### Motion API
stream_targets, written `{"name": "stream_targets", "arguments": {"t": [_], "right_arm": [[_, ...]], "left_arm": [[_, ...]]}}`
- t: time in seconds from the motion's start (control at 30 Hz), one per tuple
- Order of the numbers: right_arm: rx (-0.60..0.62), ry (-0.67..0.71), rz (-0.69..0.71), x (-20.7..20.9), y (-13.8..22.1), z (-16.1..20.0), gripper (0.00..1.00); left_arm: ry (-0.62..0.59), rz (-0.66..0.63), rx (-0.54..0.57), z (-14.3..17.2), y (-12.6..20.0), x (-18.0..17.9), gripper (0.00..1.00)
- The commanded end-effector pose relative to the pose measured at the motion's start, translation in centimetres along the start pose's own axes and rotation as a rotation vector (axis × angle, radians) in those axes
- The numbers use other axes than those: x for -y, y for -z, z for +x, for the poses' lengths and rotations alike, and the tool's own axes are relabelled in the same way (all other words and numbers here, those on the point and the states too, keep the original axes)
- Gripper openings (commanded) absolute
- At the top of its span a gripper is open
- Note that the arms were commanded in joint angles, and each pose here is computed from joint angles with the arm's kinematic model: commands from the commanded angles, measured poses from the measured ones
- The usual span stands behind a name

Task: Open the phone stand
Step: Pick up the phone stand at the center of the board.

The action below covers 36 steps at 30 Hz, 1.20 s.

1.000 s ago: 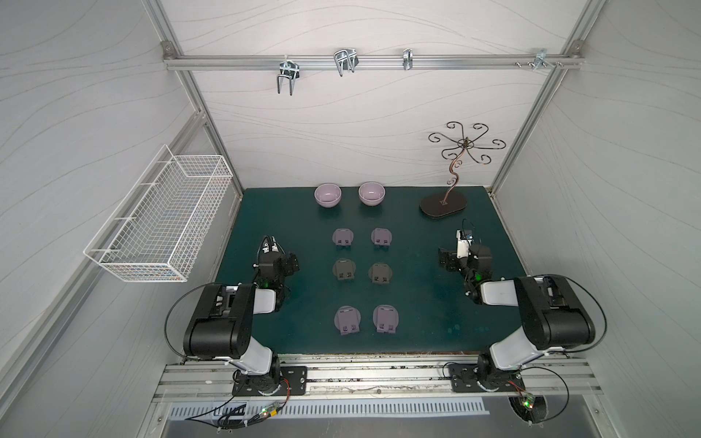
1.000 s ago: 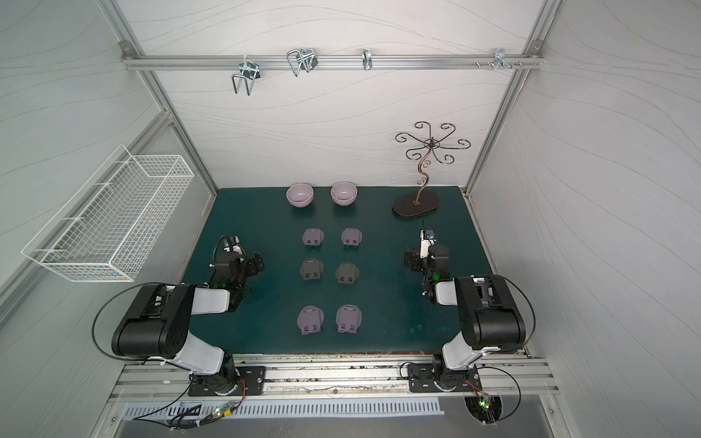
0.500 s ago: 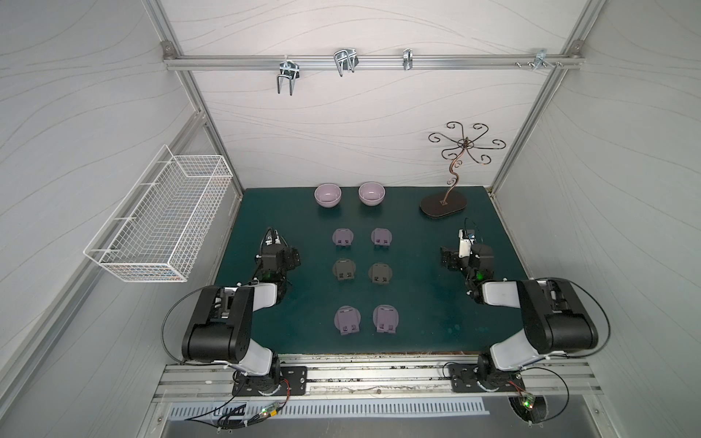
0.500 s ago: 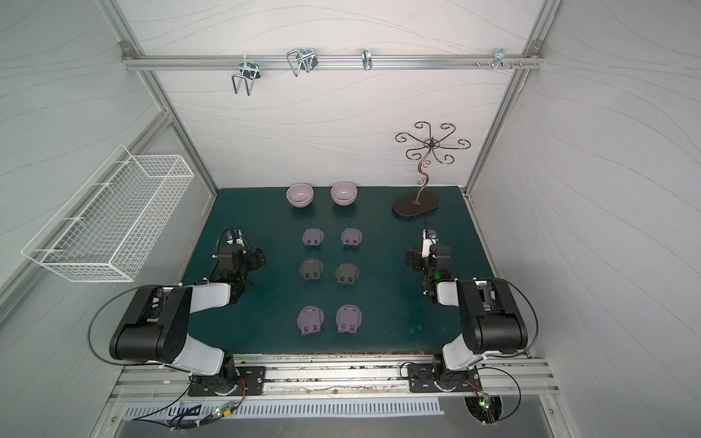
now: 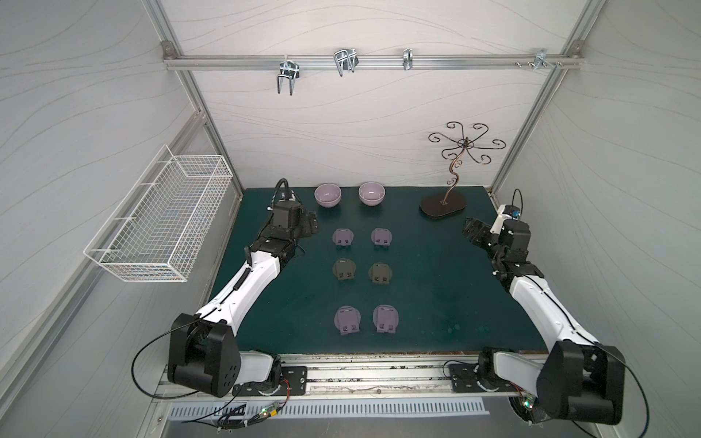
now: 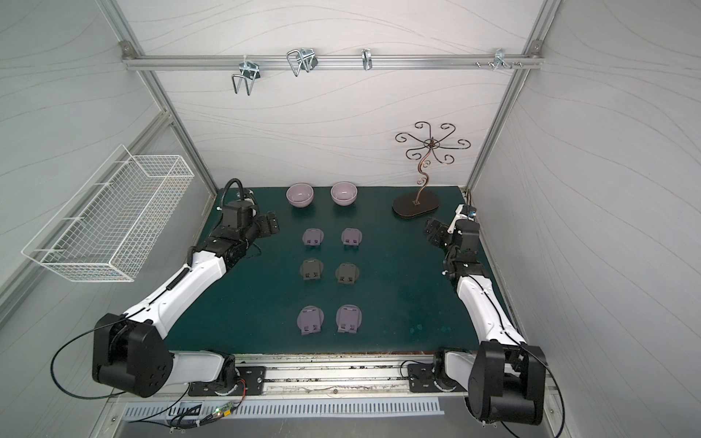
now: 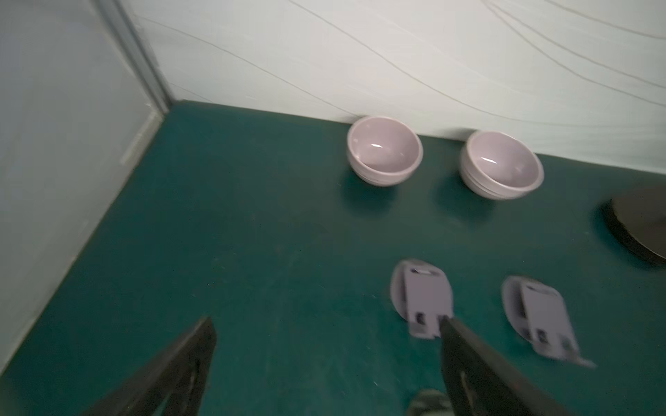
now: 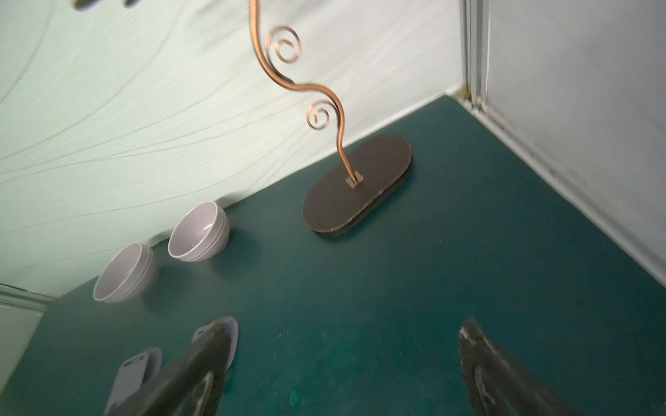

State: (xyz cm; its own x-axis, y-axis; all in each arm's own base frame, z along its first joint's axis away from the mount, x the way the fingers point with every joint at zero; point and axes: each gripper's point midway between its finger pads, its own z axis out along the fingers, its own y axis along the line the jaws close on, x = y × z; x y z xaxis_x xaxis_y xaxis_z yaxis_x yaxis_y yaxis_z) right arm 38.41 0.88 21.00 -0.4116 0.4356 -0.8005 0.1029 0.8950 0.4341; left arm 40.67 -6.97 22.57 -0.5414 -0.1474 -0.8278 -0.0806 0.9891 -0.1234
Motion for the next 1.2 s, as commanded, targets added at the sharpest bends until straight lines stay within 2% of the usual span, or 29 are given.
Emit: {"name": "stream_targets", "arguments": {"t": [0.0, 0.07, 0.23, 0.37, 0.5, 0.73, 0.9, 1.17], "right_arm": [[-0.134, -0.110, -0.054, -1.3, 0.8, 2.1, 0.99], [-0.157, -0.096, -0.079, -2.1, 1.2, 2.2, 0.99], [-0.185, 0.009, -0.116, -4.7, 3.1, 2.2, 0.93], [-0.218, 0.059, -0.123, -6.3, 5.2, 2.6, 0.82], [-0.239, 0.117, -0.160, -8.4, 7.2, 3.2, 0.78], [-0.339, 0.188, -0.227, -10.8, 10.1, 6.0, 0.72], [-0.387, 0.223, -0.248, -11.3, 11.5, 7.9, 0.71], [-0.457, 0.210, -0.288, -12.1, 10.7, 10.5, 0.69]], "left_arm": [[0.068, 0.164, -0.132, 1.5, 2.1, 3.8, 0.99], [0.102, 0.255, -0.164, 1.6, 2.5, 5.9, 0.99], [0.171, 0.495, -0.210, 1.6, 2.4, 11.1, 0.90], [0.166, 0.590, -0.279, 2.5, 0.5, 14.6, 0.86], [0.153, 0.691, -0.353, 3.9, -1.3, 18.2, 0.82], [0.119, 0.747, -0.467, 7.0, -5.2, 22.6, 0.79], [0.150, 0.766, -0.462, 7.9, -8.1, 23.8, 0.75], [0.154, 0.779, -0.517, 10.3, -11.6, 24.9, 0.66]]}}
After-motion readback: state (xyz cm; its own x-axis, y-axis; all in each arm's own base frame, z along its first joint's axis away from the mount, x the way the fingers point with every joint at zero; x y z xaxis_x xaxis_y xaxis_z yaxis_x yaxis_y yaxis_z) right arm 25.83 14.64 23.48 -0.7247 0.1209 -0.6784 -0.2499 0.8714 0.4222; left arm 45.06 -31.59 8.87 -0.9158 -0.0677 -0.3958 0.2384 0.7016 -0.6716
